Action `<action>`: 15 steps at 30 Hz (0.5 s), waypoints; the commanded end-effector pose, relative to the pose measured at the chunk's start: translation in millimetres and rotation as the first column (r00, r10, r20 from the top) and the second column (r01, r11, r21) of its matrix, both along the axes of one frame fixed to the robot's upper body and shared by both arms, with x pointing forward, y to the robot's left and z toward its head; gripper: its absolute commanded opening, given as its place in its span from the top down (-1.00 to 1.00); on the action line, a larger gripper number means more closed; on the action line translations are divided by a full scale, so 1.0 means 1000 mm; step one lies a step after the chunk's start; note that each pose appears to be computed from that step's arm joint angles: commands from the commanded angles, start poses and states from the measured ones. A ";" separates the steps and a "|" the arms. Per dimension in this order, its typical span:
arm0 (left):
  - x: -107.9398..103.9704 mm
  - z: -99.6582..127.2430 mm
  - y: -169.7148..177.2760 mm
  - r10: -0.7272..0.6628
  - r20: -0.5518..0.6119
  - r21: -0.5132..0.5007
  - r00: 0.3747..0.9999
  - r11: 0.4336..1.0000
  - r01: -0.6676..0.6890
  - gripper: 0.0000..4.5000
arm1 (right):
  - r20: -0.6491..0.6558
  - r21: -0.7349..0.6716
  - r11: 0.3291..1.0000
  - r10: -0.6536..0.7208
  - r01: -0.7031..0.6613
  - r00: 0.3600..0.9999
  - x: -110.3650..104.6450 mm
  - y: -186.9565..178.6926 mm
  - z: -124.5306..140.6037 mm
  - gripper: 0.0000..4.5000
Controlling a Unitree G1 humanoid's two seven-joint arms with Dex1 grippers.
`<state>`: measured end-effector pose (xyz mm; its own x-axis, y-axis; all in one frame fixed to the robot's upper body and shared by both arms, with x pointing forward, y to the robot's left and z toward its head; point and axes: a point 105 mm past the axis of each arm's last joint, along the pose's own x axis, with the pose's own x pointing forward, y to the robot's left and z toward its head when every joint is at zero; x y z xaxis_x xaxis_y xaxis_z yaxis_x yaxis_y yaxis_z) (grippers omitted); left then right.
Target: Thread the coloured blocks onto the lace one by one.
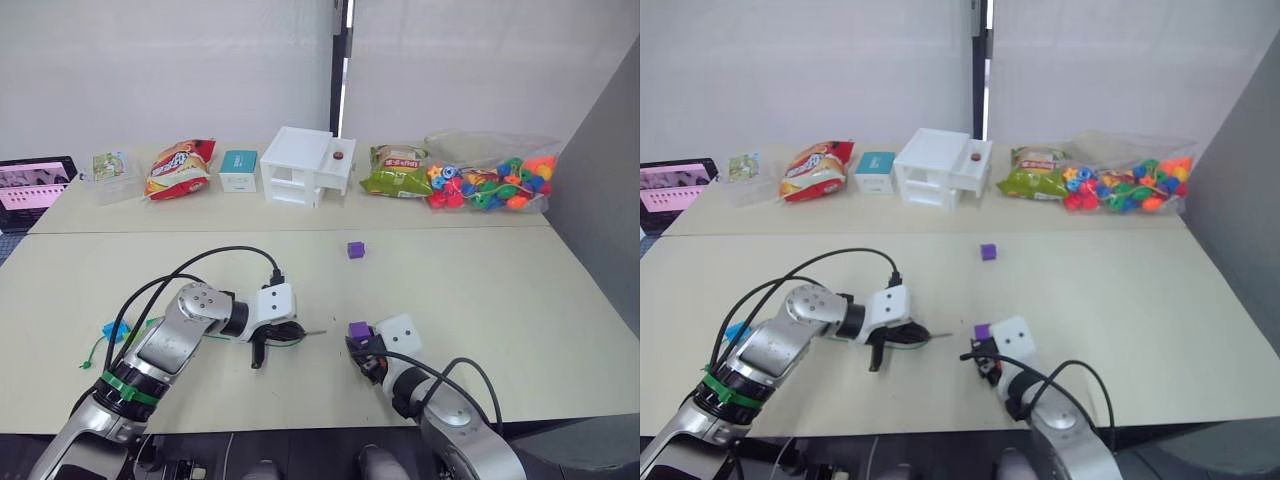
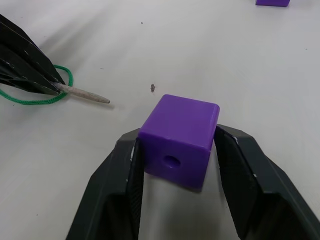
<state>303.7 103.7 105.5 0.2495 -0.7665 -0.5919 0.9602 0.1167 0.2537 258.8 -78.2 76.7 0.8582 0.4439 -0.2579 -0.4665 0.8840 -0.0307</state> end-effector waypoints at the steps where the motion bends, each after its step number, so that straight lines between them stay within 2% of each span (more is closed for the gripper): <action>1: 0.000 0.012 0.000 -0.005 0.039 -0.020 0.999 1.000 0.006 1.00 | 0.009 0.010 1.000 0.021 -0.021 1.000 -0.003 -0.004 0.005 -0.65; 3: 0.000 0.012 0.001 -0.001 0.039 -0.019 0.999 1.000 0.002 1.00 | 0.031 0.007 0.999 0.047 -0.047 0.998 -0.003 -0.008 0.013 -0.96; 5: 0.000 0.012 0.002 0.003 0.039 -0.019 0.999 1.000 -0.002 1.00 | 0.051 -0.003 0.997 0.083 -0.082 0.995 -0.004 -0.011 0.021 -0.99; 9: 0.000 0.013 0.004 0.008 0.041 -0.017 0.999 1.000 -0.007 1.00 | 0.092 -0.076 0.964 0.262 -0.256 0.961 -0.005 -0.020 0.046 -0.99; 11: -0.001 0.014 0.006 0.006 0.042 -0.011 0.999 1.000 -0.006 1.00 | 0.050 -0.129 0.892 0.442 -0.434 0.895 -0.009 -0.020 0.053 -0.99; 13: -0.002 0.014 0.007 0.001 0.041 -0.006 0.999 1.000 0.000 1.00 | -0.028 -0.176 0.768 0.622 -0.616 0.783 -0.014 -0.021 0.056 -0.99; 15: -0.003 0.012 0.007 -0.009 0.041 0.004 0.999 1.000 0.009 1.00 | -0.090 -0.279 0.630 0.734 -0.724 0.673 -0.003 -0.023 0.057 -0.99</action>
